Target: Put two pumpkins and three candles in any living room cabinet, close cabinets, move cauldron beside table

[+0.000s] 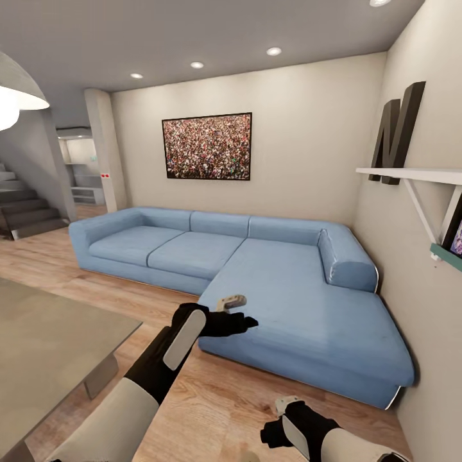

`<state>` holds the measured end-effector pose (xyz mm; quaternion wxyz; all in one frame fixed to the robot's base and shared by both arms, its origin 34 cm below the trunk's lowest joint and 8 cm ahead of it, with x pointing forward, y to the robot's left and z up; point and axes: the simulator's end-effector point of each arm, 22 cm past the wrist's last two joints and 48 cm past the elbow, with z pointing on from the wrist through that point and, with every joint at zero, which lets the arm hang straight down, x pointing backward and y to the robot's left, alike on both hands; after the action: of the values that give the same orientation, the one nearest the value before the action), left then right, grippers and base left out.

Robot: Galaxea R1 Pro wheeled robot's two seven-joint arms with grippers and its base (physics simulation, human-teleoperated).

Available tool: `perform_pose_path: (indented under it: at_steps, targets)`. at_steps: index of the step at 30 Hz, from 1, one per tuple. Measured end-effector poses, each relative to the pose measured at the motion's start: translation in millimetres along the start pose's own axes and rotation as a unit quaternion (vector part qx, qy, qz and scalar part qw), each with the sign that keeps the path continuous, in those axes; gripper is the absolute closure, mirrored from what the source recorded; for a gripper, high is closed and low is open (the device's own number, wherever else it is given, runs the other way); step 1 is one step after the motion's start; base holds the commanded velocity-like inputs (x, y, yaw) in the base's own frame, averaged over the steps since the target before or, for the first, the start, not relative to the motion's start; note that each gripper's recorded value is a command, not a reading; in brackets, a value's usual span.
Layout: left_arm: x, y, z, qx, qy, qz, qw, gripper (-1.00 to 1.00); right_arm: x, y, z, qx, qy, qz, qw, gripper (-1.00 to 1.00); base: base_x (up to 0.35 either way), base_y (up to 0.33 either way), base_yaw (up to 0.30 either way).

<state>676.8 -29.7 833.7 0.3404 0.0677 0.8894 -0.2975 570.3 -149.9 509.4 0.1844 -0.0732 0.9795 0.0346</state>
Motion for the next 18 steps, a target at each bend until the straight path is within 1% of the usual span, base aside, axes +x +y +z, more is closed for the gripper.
perform_pose_path:
  at_steps: [4,9,12,18]
  targets:
    - [19.1,14.4,11.8,-0.011,0.018,-0.007,0.9997,-1.0,5.5,-0.3,7.2,0.0,0.002,0.001,1.0,-1.0,0.0,0.0,0.248]
    - [30.4,20.7,19.0,-0.013,0.023,-0.009,0.9996,-1.0,11.0,-1.2,16.1,0.002,0.002,-0.003,1.0,-1.0,0.0,0.0,0.268]
    - [35.4,21.4,22.6,-0.012,0.024,-0.009,0.9996,-1.0,14.0,-1.4,21.3,0.002,0.002,-0.003,1.0,-1.0,0.0,0.0,0.107]
    - [45.3,24.9,29.3,-0.011,0.025,-0.01,0.9996,-1.0,20.0,-1.6,31.9,0.002,0.002,-0.002,1.0,-1.0,0.0,0.0,0.014]
